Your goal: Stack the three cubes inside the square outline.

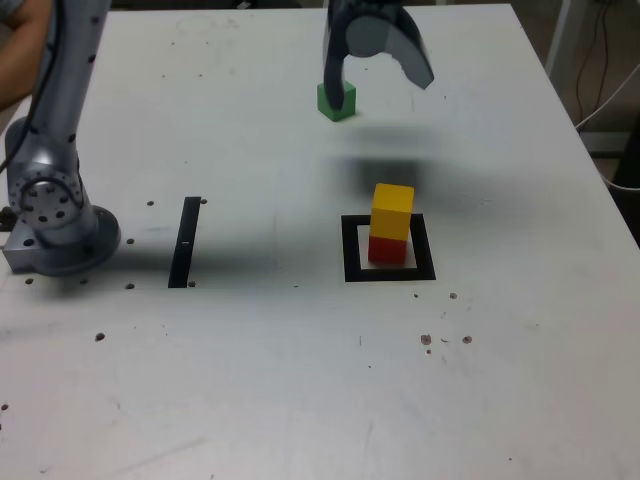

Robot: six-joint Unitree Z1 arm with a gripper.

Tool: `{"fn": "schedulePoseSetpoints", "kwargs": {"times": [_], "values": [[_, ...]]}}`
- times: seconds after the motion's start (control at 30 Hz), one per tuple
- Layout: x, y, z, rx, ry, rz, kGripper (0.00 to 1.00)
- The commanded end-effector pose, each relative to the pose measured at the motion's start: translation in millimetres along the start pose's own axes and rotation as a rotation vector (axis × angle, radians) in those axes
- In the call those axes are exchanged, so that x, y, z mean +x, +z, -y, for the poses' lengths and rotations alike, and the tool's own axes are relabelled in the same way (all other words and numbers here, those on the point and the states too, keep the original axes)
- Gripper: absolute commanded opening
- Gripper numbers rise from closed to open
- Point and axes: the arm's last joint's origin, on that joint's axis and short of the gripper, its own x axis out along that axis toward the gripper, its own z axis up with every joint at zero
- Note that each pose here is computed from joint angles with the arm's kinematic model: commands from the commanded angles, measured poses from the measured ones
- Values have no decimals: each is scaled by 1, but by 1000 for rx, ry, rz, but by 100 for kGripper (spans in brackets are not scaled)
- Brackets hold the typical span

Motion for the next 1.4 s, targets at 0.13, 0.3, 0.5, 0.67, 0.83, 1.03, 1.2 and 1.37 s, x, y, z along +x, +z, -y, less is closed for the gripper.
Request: {"fn": "schedulePoseSetpoints", "kwargs": {"times": [0.13, 0.3, 0.5, 0.67, 0.83, 1.03, 1.2, 1.37], "values": [[12, 4, -54, -58, -13, -13, 99], [17, 6, -90, -95, -17, -24, 99], [24, 4, -113, -129, -25, -33, 99], [26, 2, -119, -142, -27, -37, 99], [28, 0, -120, -170, -38, -52, 99], [32, -5, -118, -305, -53, -98, 99], [32, -8, -117, -391, -50, -126, 99], [33, -8, -117, -412, -49, -128, 99]]}}
